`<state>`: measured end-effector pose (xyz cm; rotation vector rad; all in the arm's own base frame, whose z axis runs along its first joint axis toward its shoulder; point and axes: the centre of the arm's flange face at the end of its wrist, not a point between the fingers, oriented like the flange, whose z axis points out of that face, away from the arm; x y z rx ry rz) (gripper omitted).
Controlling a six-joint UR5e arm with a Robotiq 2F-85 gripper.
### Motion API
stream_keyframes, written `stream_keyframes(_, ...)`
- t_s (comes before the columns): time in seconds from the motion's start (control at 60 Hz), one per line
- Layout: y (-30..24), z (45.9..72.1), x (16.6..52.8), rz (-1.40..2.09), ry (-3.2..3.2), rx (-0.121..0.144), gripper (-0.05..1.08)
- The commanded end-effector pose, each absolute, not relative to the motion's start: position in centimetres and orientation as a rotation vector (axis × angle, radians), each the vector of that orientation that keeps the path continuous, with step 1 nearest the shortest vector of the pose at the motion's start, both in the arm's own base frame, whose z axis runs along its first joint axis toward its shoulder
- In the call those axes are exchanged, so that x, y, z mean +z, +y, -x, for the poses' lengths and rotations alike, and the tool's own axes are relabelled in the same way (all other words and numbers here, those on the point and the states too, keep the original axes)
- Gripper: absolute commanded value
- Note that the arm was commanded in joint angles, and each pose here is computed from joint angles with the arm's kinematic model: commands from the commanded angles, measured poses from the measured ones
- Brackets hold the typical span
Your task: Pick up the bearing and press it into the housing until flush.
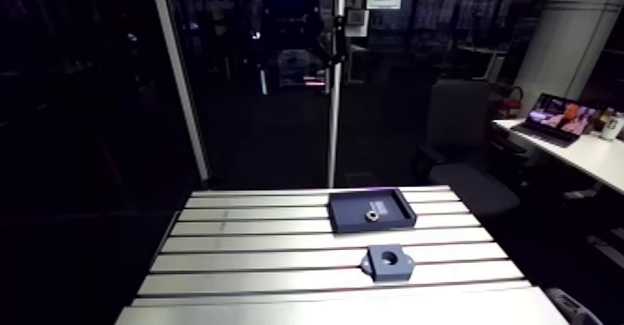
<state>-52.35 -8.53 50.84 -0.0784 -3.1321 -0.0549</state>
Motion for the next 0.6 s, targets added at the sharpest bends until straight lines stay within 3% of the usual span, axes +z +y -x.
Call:
stream_keyframes(0.017,-9.64,51.07,52.22,0.040,-3.130,-0.055,0.01)
stream_keyframes(0.6,-9.06,51.19,52.31,0.057,-3.127,-0.062,0.01)
